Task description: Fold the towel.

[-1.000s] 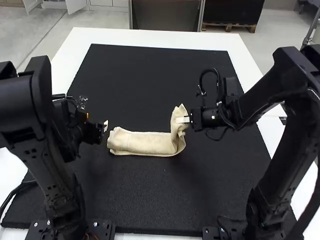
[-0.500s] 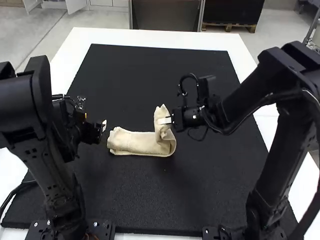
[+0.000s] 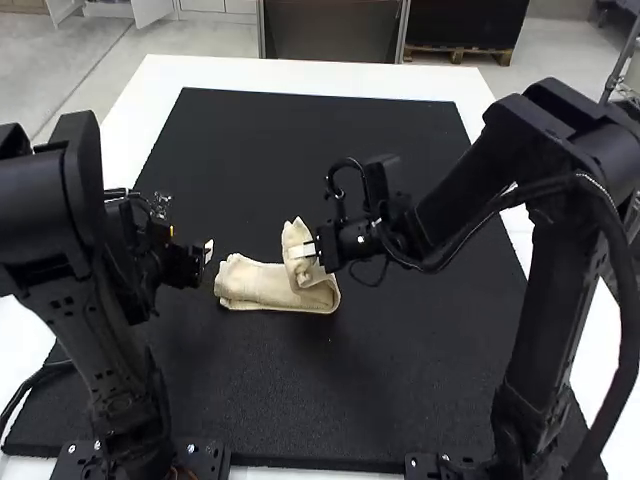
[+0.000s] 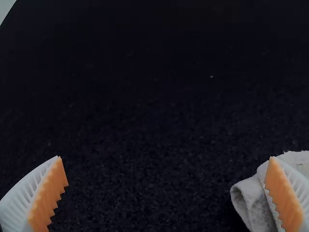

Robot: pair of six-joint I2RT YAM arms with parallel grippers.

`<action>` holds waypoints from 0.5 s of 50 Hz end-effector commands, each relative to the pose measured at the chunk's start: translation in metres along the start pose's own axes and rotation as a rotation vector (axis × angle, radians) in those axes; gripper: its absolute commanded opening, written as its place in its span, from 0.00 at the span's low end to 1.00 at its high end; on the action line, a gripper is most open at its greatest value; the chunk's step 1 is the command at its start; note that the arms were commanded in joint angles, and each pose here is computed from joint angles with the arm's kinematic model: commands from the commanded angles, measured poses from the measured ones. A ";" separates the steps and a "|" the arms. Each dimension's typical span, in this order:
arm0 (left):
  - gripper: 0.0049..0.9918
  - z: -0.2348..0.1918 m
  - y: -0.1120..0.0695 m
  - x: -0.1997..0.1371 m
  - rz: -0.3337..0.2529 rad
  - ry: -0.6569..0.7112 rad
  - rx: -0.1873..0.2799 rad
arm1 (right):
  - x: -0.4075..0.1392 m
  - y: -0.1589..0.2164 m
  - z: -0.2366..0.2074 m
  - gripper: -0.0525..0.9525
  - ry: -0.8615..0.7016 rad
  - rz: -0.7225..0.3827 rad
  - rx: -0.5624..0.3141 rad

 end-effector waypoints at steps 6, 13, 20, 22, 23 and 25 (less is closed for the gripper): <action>0.97 0.007 0.000 -0.005 0.005 -0.034 0.006 | 0.016 0.008 0.009 0.03 -0.006 0.016 -0.030; 0.97 0.008 -0.001 -0.006 0.000 -0.041 0.009 | 0.024 0.008 0.012 0.03 -0.008 0.014 -0.040; 0.97 0.009 -0.002 -0.007 -0.002 -0.047 0.013 | 0.029 0.007 0.017 0.03 -0.017 0.020 -0.051; 0.97 0.010 -0.002 -0.008 -0.001 -0.051 0.015 | 0.031 0.009 0.019 0.03 -0.018 0.023 -0.056; 0.97 0.011 -0.001 -0.008 0.000 -0.053 0.016 | 0.033 0.009 0.019 0.03 -0.018 0.024 -0.058; 0.97 0.011 -0.002 -0.008 -0.001 -0.053 0.013 | 0.034 0.010 0.021 0.03 -0.020 0.025 -0.061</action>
Point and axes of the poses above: each hand's point on the last joint's axis, 136 mm out from that joint toward the fingers, its own x axis out along the fingers, its own y axis along the line the jaws close on, z = x × y, the point moved 5 cm from there along -x, back along the fingers, and after that the axes turned 13 degrees about x, right-handed, at the moved point
